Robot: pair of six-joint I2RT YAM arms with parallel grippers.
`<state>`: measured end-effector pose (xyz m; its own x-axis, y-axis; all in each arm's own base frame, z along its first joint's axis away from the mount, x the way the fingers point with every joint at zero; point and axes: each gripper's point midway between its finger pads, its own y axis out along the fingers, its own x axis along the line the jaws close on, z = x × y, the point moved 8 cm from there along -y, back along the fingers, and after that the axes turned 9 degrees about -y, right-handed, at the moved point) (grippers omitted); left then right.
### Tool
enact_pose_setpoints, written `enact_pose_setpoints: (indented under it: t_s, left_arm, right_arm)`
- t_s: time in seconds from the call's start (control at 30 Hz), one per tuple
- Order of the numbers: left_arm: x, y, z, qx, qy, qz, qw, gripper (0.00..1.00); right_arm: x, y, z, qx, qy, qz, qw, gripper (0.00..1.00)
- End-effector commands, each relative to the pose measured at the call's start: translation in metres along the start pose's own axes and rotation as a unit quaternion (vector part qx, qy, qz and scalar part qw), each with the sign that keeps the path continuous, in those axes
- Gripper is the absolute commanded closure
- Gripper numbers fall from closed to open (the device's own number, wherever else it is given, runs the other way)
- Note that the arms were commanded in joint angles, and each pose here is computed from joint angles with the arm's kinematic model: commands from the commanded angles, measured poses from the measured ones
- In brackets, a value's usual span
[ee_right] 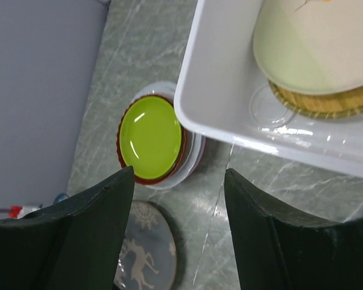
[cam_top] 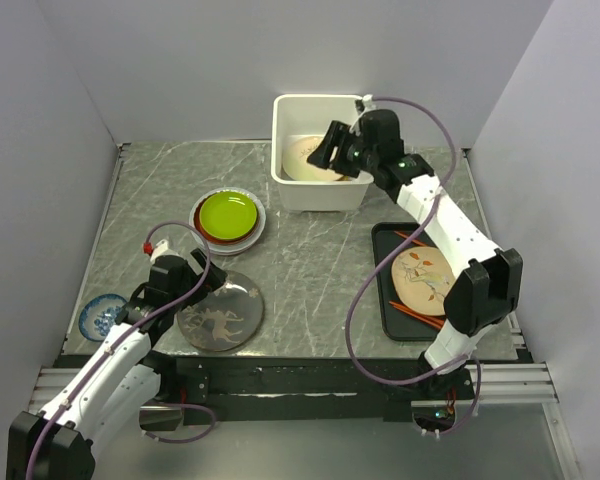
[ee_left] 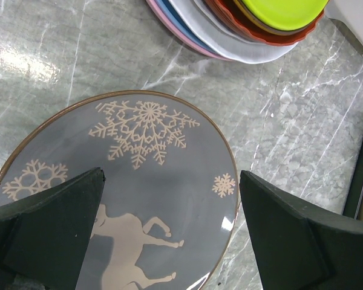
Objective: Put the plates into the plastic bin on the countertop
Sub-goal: Pick up the plate at the center of the board.
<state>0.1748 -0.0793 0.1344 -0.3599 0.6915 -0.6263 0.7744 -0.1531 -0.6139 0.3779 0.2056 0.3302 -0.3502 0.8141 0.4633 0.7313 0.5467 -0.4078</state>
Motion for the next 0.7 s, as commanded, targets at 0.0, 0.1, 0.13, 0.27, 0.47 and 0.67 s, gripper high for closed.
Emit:
enact_pose_setpoints:
  t_s: [0.0, 0.1, 0.13, 0.27, 0.47, 0.67]
  left_arm:
    - [-0.013, -0.006, -0.009, -0.014, -0.005, 0.018, 1.000, 0.01]
    - [-0.012, -0.006, -0.009, -0.015, -0.006, 0.015, 1.000, 0.01]
    - [-0.013, -0.006, -0.009, -0.014, -0.006, 0.015, 1.000, 0.01]
    - [-0.013, -0.007, -0.010, -0.016, -0.007, 0.009, 1.000, 0.01]
    - [-0.012, -0.005, -0.010, -0.014, -0.008, 0.000, 1.000, 0.01]
    - [-0.013, -0.005, -0.010, -0.010, -0.006, 0.002, 1.000, 0.01]
  right_arm:
    - [0.017, -0.009, 0.012, -0.009, -0.020, -0.023, 0.999, 0.32]
    - [0.022, -0.005, 0.029, 0.012, -0.023, -0.035, 0.999, 0.32]
    - [0.024, -0.005, 0.033, 0.018, -0.024, -0.039, 0.999, 0.32]
    - [0.029, -0.002, 0.054, 0.042, -0.019, -0.057, 0.997, 0.32]
    - [0.024, 0.000, 0.087, 0.075, 0.005, -0.083, 0.994, 0.32]
    - [0.030, 0.005, 0.128, 0.121, 0.020, -0.113, 0.986, 0.33]
